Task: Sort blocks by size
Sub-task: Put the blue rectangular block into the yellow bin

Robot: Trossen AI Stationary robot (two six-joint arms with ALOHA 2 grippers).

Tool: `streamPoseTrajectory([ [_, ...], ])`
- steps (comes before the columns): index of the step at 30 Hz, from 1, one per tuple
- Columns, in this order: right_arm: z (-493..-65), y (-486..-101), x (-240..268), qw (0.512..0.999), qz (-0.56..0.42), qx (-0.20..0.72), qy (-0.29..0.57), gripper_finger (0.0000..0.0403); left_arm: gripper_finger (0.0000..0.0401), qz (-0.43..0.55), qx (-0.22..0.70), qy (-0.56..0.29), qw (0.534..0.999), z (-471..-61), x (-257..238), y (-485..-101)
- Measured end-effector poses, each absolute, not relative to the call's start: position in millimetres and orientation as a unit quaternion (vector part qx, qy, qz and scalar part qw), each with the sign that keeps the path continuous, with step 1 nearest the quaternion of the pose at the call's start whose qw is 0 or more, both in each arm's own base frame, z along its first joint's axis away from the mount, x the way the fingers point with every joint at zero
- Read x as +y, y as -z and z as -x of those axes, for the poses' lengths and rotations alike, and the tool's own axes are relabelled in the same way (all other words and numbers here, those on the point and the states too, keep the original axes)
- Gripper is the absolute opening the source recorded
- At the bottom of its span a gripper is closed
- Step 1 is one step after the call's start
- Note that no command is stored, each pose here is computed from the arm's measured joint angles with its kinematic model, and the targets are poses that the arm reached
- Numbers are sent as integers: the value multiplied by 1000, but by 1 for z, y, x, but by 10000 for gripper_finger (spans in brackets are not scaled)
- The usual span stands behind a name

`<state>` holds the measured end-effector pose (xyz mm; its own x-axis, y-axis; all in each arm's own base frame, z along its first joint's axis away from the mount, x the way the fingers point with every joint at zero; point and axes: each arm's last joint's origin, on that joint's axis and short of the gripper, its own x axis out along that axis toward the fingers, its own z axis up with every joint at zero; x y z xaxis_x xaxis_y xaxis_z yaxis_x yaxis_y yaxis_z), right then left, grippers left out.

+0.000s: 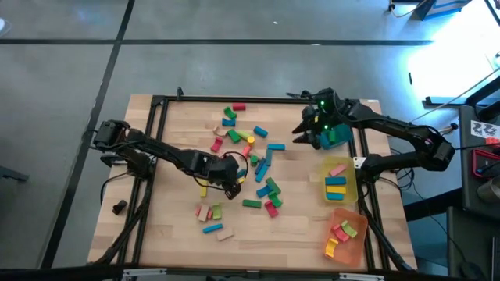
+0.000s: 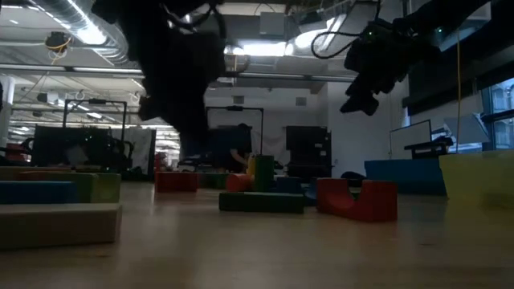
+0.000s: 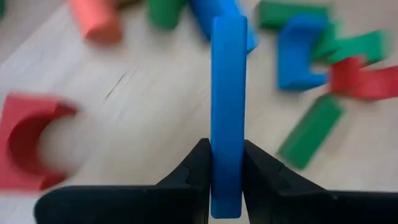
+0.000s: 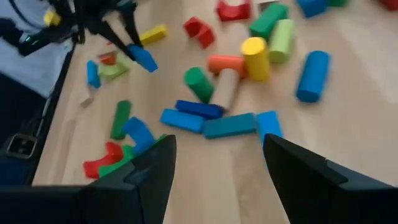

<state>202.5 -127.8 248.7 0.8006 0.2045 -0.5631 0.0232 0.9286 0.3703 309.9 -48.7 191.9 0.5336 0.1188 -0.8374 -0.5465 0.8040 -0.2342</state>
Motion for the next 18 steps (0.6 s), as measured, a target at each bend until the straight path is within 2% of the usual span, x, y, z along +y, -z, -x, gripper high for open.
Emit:
streamPoseTrajectory([
  [6,-219,-251,-103,935,-137,313,-94,243,52,217,350,-133,901,-328,-51,-207],
  [10,-233,-255,-83,942,-101,293,-129,243,55,190,297,-120,928,-336,-48,-216],
  [18,-253,-263,-43,955,-34,267,-123,243,56,166,249,-113,947,-343,-40,-224],
])
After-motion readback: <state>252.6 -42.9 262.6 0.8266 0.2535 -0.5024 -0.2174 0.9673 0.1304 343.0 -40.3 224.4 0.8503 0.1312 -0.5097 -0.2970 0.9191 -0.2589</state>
